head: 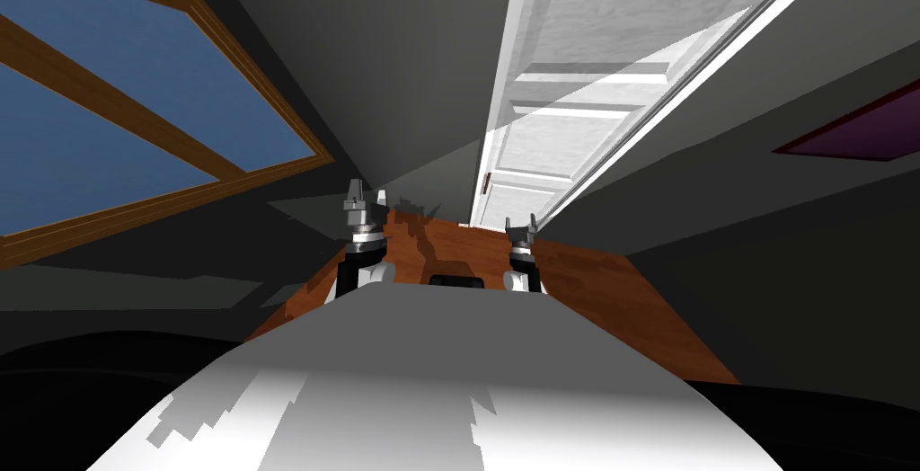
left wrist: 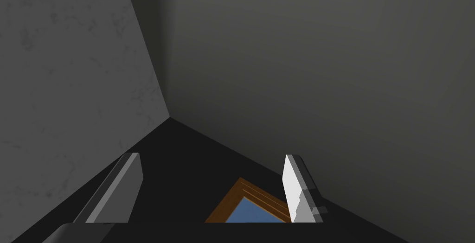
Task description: Pull the door open
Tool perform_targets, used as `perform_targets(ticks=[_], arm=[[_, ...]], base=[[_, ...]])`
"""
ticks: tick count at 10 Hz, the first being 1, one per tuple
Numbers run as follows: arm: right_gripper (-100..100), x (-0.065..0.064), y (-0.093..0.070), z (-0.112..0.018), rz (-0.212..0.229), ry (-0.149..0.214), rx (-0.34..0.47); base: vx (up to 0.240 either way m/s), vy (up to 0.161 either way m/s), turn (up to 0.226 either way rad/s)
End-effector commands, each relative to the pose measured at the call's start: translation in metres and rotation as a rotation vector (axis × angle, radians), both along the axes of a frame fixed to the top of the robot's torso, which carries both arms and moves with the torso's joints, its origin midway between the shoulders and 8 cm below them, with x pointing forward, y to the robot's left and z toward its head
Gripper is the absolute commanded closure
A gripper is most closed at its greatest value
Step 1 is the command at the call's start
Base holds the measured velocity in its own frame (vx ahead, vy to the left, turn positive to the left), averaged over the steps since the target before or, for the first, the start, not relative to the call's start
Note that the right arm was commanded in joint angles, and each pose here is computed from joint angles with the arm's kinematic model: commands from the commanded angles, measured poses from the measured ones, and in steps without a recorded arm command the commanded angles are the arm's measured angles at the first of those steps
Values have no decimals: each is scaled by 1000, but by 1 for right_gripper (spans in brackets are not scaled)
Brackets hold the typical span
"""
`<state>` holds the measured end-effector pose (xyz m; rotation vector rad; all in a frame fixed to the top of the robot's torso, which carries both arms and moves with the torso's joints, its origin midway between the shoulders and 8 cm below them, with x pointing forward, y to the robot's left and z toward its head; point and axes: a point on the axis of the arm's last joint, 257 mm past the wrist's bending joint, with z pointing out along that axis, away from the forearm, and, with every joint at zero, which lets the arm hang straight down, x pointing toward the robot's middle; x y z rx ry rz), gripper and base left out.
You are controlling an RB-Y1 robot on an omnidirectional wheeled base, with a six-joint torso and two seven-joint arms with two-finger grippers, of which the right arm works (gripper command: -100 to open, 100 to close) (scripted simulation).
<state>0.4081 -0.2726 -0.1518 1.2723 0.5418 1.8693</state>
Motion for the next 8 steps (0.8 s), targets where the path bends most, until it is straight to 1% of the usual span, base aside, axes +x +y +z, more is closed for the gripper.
perform_targets(ticks=[1,8], arm=[[-100,2,0,-8,17,10,38],[-100,11,-1,-47,75,58,191]], base=[[106,15,8],[100,18,12]])
